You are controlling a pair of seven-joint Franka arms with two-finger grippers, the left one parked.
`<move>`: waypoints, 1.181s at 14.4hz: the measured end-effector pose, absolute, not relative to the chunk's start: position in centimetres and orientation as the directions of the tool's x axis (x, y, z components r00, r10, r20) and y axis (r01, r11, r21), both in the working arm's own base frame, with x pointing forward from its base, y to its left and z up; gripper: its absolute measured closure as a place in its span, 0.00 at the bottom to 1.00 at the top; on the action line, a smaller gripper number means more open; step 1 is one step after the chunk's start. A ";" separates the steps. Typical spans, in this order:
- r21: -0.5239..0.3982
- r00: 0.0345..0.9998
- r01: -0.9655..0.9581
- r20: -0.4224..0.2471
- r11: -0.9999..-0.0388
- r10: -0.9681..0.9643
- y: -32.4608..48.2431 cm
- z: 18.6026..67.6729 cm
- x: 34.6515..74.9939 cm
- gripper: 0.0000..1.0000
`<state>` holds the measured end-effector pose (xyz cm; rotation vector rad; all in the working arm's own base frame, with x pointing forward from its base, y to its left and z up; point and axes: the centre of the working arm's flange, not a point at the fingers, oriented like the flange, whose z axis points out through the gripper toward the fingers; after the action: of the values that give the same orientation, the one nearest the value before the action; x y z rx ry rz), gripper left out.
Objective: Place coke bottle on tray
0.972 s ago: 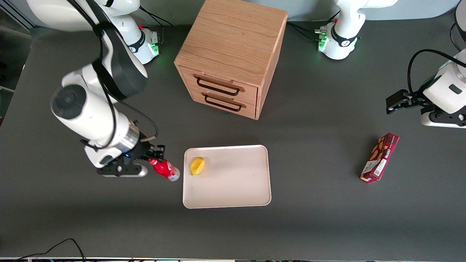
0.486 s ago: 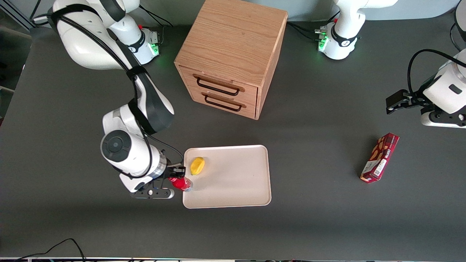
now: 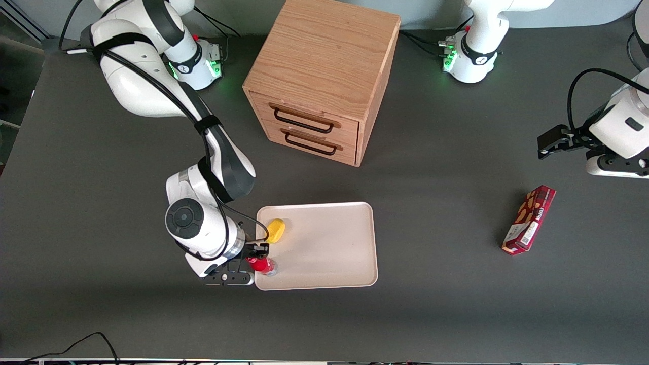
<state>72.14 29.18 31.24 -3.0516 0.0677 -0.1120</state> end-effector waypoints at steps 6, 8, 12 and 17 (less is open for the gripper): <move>-0.100 0.994 -0.044 0.095 -0.994 -0.054 29.0 32.2 72.7 0.43; -0.122 0.987 -0.041 0.150 -0.992 -0.060 29.1 35.9 73.1 0.23; -0.117 0.980 -0.033 0.191 -0.993 -0.055 27.9 50.5 70.0 0.00; -0.033 0.986 -0.091 0.135 -0.995 -0.095 19.0 66.3 60.2 0.00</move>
<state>60.18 18.98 66.34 -3.1045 0.1452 -0.2137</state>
